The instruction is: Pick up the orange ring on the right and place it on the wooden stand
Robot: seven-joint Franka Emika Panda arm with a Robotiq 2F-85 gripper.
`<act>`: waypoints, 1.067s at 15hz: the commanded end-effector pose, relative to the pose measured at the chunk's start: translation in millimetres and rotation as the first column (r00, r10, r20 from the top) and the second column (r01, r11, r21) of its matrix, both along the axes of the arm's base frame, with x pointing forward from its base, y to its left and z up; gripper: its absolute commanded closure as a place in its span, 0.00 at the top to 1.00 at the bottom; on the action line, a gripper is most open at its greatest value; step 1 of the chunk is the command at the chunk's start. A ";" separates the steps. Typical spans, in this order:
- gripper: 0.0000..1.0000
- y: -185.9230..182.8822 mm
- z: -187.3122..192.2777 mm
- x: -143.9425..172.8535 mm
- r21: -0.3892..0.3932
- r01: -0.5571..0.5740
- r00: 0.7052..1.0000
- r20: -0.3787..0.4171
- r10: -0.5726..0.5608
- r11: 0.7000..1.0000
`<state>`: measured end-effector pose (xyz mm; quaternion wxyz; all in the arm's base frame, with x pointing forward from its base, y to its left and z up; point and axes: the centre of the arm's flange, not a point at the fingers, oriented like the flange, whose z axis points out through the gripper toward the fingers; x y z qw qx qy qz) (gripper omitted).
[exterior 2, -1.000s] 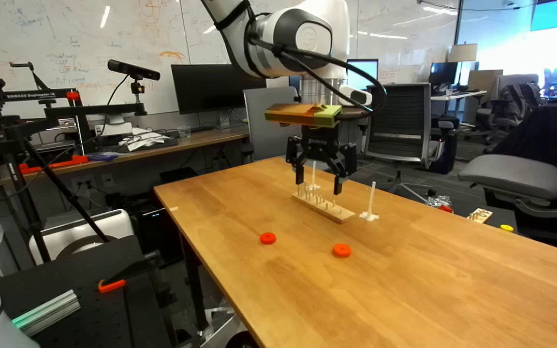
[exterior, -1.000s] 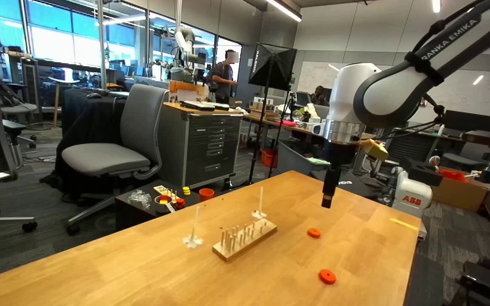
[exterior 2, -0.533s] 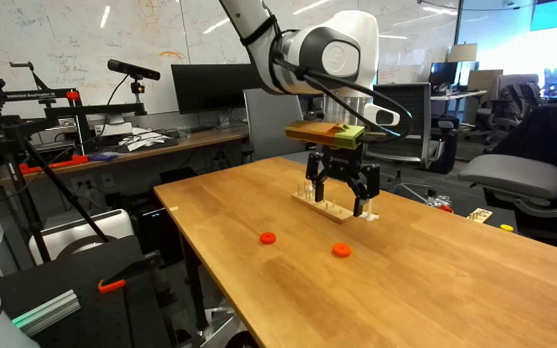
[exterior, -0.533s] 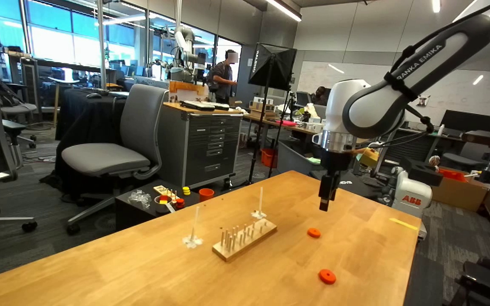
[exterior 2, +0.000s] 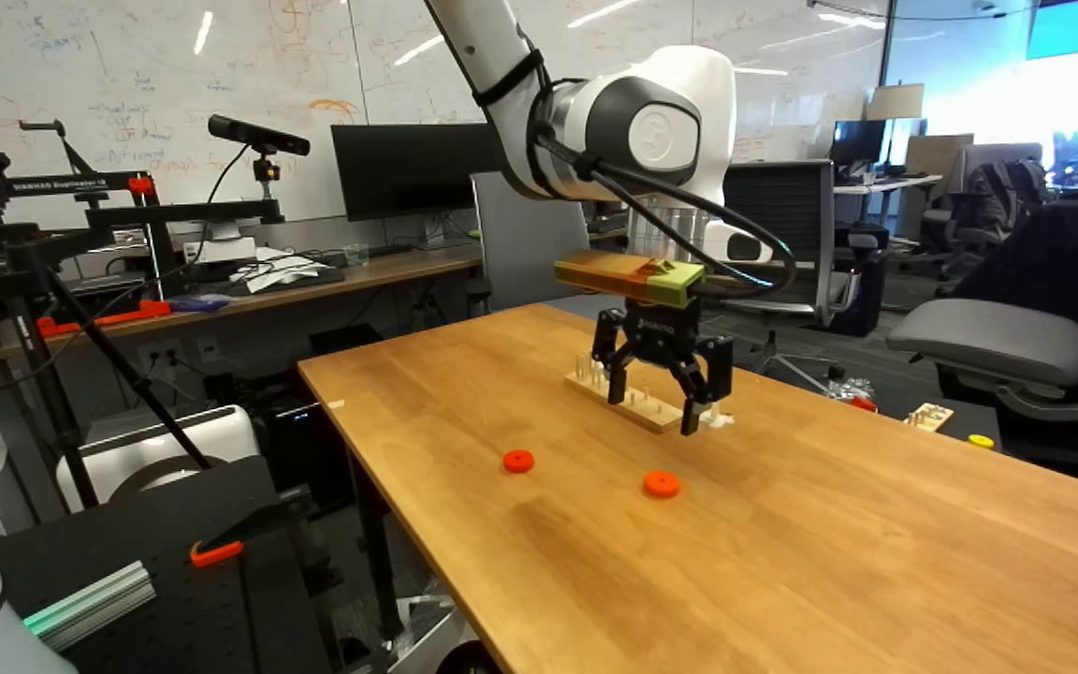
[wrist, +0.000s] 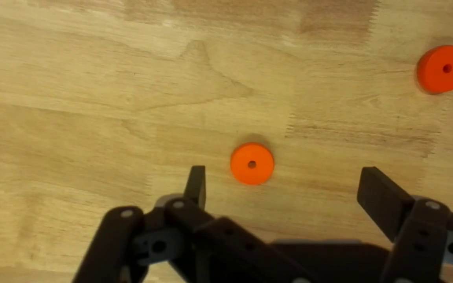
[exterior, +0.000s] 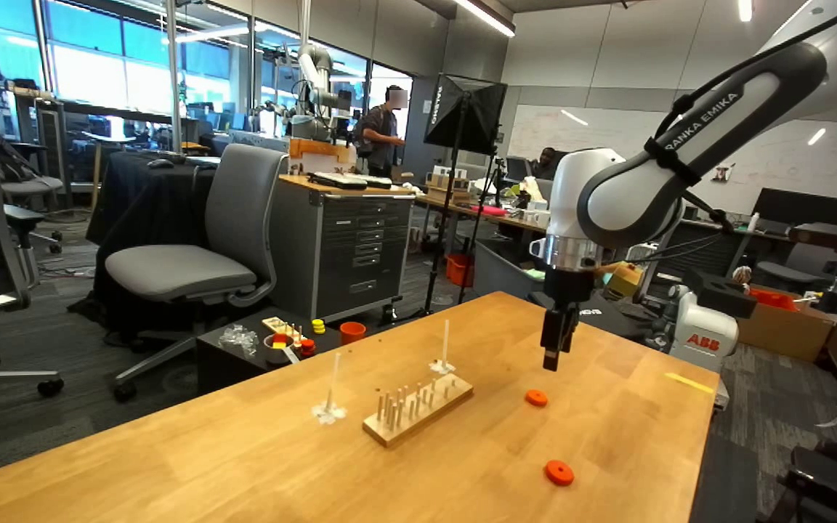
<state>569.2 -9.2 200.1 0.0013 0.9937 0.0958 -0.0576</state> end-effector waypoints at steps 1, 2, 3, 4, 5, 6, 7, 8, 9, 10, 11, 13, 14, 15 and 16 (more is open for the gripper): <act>1.00 8.9 -3.4 16.0 -0.008 0.029 0.999 -0.017 -0.029 1.000; 1.00 10.1 -5.5 18.7 -0.006 0.037 0.999 -0.016 -0.037 0.999; 1.00 10.6 -7.7 22.9 -0.009 0.047 0.999 -0.018 -0.047 0.999; 1.00 10.9 -9.6 26.7 -0.010 0.058 0.998 -0.016 -0.059 0.998; 1.00 10.5 -11.8 31.2 -0.013 0.069 0.997 -0.017 -0.070 0.998; 1.00 9.9 -14.3 35.4 -0.013 0.081 0.997 -0.016 -0.082 0.997; 1.00 9.2 -17.7 39.9 -0.018 0.093 0.995 -0.021 -0.093 0.995; 1.00 8.7 -21.5 43.1 -0.021 0.103 0.994 -0.024 -0.104 0.994; 1.00 8.5 -25.5 45.8 -0.028 0.113 0.993 -0.030 -0.114 0.993; 1.00 8.1 -31.2 47.4 -0.033 0.121 0.992 -0.037 -0.122 0.992; 1.00 7.9 -36.4 48.1 -0.036 0.126 0.991 -0.050 -0.128 0.991; 1.00 7.4 -46.6 47.3 -0.042 0.135 0.988 -0.074 -0.138 0.990; 1.00 7.6 -51.8 46.6 -0.043 0.137 0.986 -0.085 -0.141 0.990; 1.00 7.5 -56.6 45.7 -0.047 0.141 0.984 -0.100 -0.145 0.989; 1.00 7.4 -60.9 45.1 -0.047 0.142 0.983 -0.111 -0.147 0.989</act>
